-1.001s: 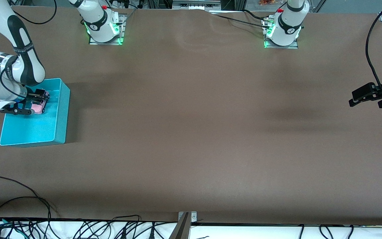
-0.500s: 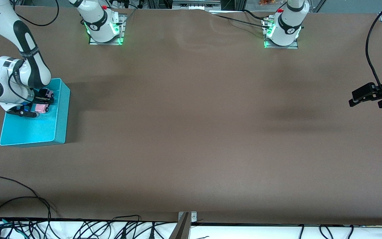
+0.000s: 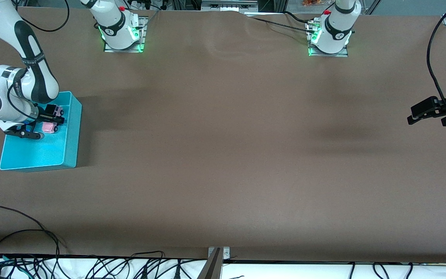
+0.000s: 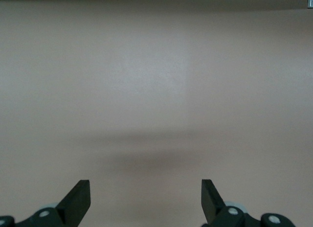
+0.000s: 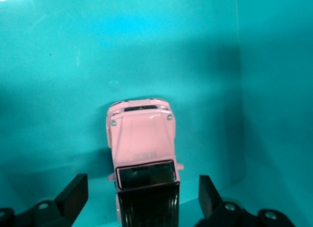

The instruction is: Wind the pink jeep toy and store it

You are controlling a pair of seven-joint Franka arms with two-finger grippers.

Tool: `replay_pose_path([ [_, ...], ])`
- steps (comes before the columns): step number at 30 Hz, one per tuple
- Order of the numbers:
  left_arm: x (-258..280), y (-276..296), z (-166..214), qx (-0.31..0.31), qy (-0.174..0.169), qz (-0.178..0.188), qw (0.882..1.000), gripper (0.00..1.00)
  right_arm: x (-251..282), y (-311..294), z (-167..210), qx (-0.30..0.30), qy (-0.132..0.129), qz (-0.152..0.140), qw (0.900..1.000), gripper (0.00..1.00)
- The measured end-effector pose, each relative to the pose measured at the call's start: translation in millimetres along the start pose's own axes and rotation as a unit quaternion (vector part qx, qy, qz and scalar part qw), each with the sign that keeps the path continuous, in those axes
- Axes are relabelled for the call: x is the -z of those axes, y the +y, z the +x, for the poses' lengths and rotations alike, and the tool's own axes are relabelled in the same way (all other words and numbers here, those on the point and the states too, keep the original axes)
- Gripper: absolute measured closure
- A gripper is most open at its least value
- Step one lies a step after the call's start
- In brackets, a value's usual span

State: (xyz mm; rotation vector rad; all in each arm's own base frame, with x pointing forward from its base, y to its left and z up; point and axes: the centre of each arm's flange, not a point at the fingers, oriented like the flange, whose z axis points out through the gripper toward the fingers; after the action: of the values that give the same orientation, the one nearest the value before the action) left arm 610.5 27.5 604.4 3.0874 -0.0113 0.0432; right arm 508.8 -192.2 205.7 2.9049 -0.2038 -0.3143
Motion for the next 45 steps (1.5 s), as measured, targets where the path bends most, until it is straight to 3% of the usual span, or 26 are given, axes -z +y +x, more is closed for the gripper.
replay_pose_path([
  [22,0,0,0,0.0,0.0,0.0,1.0,0.0,99,4,-7,-0.011,0.09,0.009,0.996,0.0],
  [37,0,0,0,0.0,0.0,0.0,1.0,0.0,182,-43,-32,0.018,0.084,0.01,0.996,0.0],
  [45,0,0,0,0.0,0.0,0.0,1.0,0.0,239,-84,-33,0.017,0.096,0.011,0.995,0.0],
])
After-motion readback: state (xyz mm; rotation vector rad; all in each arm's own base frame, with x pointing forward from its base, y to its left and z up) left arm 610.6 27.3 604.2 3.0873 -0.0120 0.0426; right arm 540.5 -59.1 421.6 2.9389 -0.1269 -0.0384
